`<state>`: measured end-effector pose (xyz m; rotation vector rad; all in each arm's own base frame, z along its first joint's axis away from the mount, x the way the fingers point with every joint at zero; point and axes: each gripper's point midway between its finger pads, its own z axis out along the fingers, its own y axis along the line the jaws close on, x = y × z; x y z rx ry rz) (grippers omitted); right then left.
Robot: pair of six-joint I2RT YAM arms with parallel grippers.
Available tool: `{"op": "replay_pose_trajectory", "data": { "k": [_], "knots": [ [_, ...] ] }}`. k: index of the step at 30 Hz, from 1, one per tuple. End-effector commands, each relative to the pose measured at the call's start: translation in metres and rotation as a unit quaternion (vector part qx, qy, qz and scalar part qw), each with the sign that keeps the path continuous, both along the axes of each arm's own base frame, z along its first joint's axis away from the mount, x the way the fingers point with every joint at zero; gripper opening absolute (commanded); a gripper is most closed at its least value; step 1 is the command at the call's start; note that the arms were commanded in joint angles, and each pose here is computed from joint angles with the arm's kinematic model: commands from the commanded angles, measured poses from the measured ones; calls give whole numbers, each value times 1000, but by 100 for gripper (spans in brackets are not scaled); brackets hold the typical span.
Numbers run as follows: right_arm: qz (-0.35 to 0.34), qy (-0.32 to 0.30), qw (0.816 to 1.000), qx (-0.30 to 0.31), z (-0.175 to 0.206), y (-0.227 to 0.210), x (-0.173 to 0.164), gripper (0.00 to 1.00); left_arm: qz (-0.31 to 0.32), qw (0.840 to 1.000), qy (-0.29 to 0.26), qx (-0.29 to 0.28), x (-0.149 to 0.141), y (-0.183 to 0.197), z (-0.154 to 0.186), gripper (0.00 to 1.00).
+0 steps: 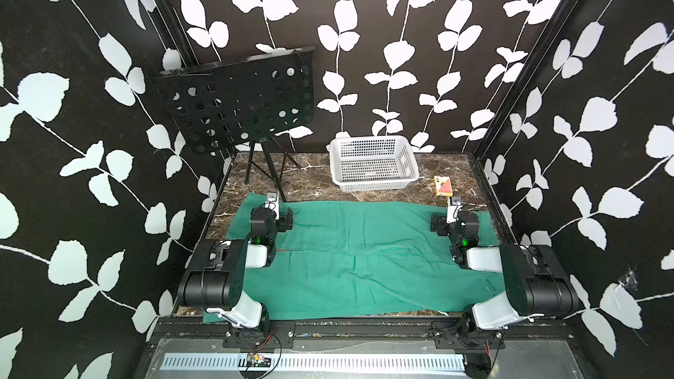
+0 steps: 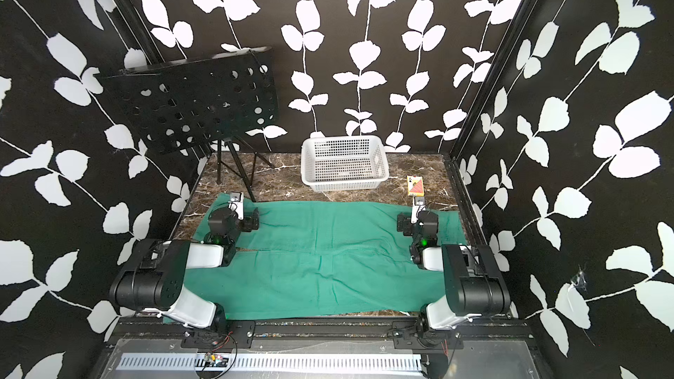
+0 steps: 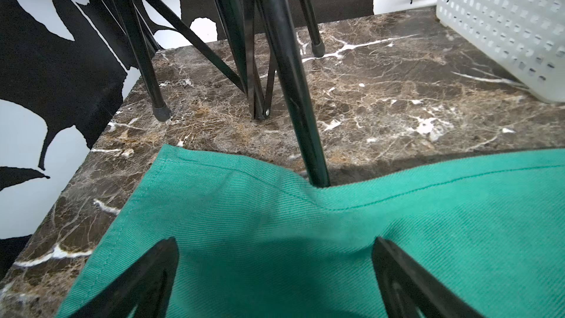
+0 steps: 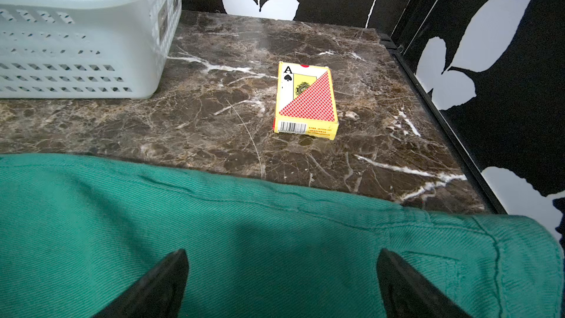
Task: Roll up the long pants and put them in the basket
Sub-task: Fold the long pant at the center of the board.
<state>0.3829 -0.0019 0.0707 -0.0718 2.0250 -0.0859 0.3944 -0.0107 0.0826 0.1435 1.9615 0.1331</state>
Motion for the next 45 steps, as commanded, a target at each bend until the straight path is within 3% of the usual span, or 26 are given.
{"op": "replay_pose_trajectory", "data": {
  "k": [1, 16, 21, 24, 25, 27, 28, 30, 33, 36, 38, 41, 45],
  "knots": [
    [2, -33, 999, -4, 20, 1, 14, 99, -5, 1000, -22, 1, 8, 0, 13, 99],
    [-4, -40, 999, -4, 23, -1, 13, 99, -8, 1000, -23, -7, 8, 1, 14, 99],
    [-5, -71, 997, -5, 67, -1, -4, 99, 34, 999, -22, -5, 2, 15, 48, 99],
    [-57, -101, 992, 53, 103, -11, -17, 99, 71, 996, -40, -22, -3, 25, 82, 99],
    [-113, -108, 983, 101, 110, -24, -23, 99, 87, 995, -42, -39, -5, 28, 91, 99],
    [-277, -85, 932, 216, 99, -58, -49, 100, 144, 984, -47, -97, -9, 39, 104, 99],
    [-288, -72, 924, 239, 97, -58, -57, 100, 179, 975, -44, -125, -15, 47, 108, 99],
    [-214, -65, 943, 245, 102, -35, -55, 100, 218, 961, -21, -168, -25, 52, 106, 99],
    [-162, -36, 941, 295, 99, -10, -61, 99, 213, 953, -2, -216, -34, 43, 100, 99],
    [-106, 40, 939, 325, 86, 23, -67, 99, 190, 941, 22, -280, -43, 25, 88, 99],
    [-74, 104, 935, 330, 71, 50, -72, 99, 174, 921, 47, -345, -50, 7, 79, 98],
    [-36, 193, 935, 296, 50, 85, -85, 99, 151, 893, 65, -419, -60, -21, 66, 96],
    [18, 292, 934, 205, 28, 125, -102, 99, 125, 899, 110, -406, -82, -63, 56, 95]
  ]
}}
